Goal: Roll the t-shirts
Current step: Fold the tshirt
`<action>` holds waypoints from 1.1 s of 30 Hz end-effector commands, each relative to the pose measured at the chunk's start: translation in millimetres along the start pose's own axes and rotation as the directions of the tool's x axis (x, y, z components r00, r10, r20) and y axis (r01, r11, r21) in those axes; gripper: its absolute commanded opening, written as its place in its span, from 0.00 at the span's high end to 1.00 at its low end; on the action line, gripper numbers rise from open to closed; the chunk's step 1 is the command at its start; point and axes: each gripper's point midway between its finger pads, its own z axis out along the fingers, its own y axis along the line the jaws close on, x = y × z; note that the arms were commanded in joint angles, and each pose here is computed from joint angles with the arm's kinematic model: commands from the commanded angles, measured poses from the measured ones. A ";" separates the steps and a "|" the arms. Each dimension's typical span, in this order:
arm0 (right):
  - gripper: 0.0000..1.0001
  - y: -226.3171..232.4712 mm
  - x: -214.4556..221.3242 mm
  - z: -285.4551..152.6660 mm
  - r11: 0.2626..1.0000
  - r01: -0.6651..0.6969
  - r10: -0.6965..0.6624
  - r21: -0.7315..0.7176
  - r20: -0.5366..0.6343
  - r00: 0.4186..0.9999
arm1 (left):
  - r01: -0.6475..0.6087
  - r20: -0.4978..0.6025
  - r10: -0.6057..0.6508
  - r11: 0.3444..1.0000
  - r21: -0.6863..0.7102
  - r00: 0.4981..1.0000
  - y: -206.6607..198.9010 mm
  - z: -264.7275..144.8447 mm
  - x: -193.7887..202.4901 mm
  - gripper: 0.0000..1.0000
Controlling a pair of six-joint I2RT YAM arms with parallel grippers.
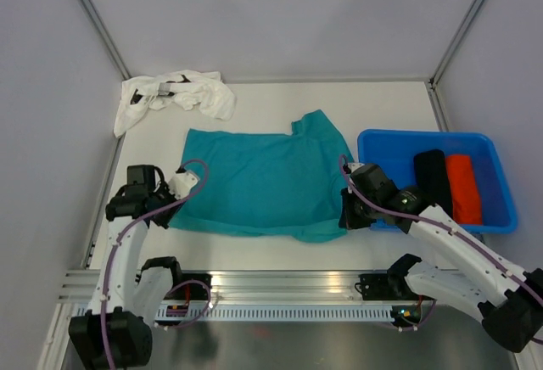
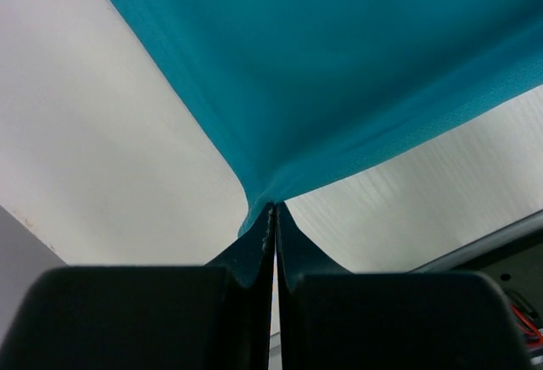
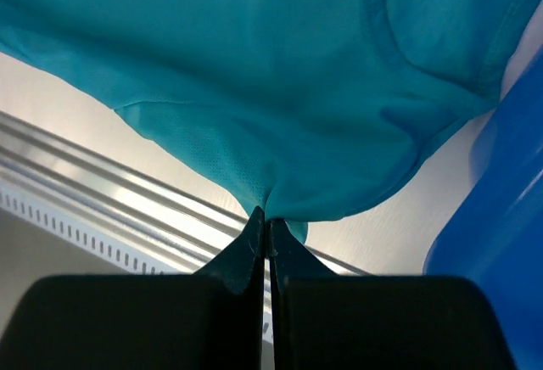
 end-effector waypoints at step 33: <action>1.00 -73.7 -133.7 85.3 0.944 -0.095 0.037 0.315 0.183 0.982 | 0.038 0.018 -0.037 0.997 -0.071 0.999 96.3 103.6 -78.6 0.98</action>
